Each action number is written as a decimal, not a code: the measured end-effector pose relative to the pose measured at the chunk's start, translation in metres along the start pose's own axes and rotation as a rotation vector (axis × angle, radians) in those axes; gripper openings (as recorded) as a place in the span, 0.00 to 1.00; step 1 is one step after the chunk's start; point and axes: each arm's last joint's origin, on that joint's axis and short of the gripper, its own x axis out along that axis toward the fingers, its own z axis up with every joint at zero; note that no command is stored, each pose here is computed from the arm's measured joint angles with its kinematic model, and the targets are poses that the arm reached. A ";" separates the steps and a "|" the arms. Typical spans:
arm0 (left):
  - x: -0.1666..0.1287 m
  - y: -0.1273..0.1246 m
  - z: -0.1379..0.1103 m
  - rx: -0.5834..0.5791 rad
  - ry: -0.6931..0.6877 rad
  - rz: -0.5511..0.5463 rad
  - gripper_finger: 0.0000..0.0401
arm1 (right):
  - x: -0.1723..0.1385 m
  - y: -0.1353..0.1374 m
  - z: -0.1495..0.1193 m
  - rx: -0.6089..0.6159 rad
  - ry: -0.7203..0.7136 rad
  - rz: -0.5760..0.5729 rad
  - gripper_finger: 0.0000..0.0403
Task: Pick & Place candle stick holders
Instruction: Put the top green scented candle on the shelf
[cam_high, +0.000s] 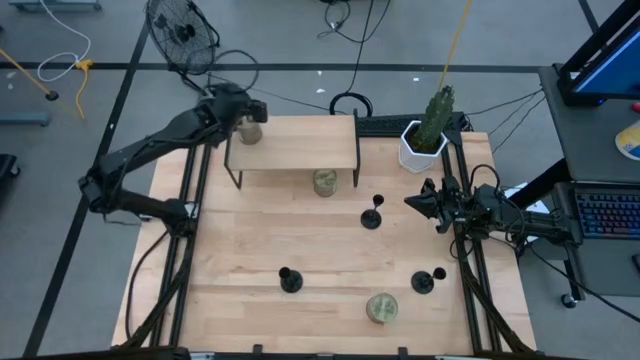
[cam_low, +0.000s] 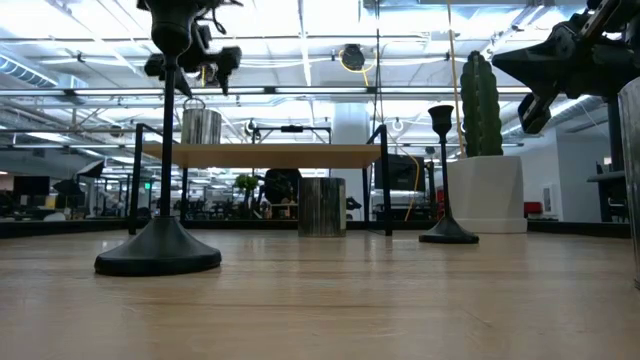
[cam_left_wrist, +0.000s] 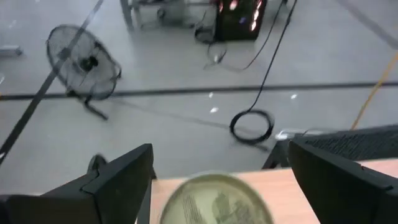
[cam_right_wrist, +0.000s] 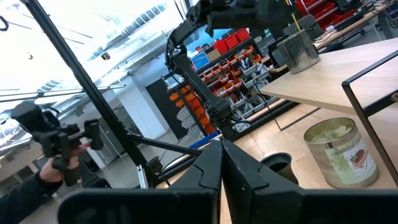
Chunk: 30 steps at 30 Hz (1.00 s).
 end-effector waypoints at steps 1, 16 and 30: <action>-0.006 0.001 0.002 -0.007 -0.005 -0.032 0.93 | 0.000 0.000 0.000 0.000 0.000 0.000 0.00; -0.111 -0.023 -0.019 0.094 0.166 -0.754 0.95 | 0.000 0.000 0.000 0.026 0.000 0.000 0.00; -0.164 -0.094 -0.087 0.128 0.296 -0.949 0.91 | 0.000 0.000 0.000 -0.033 -0.001 -0.003 0.00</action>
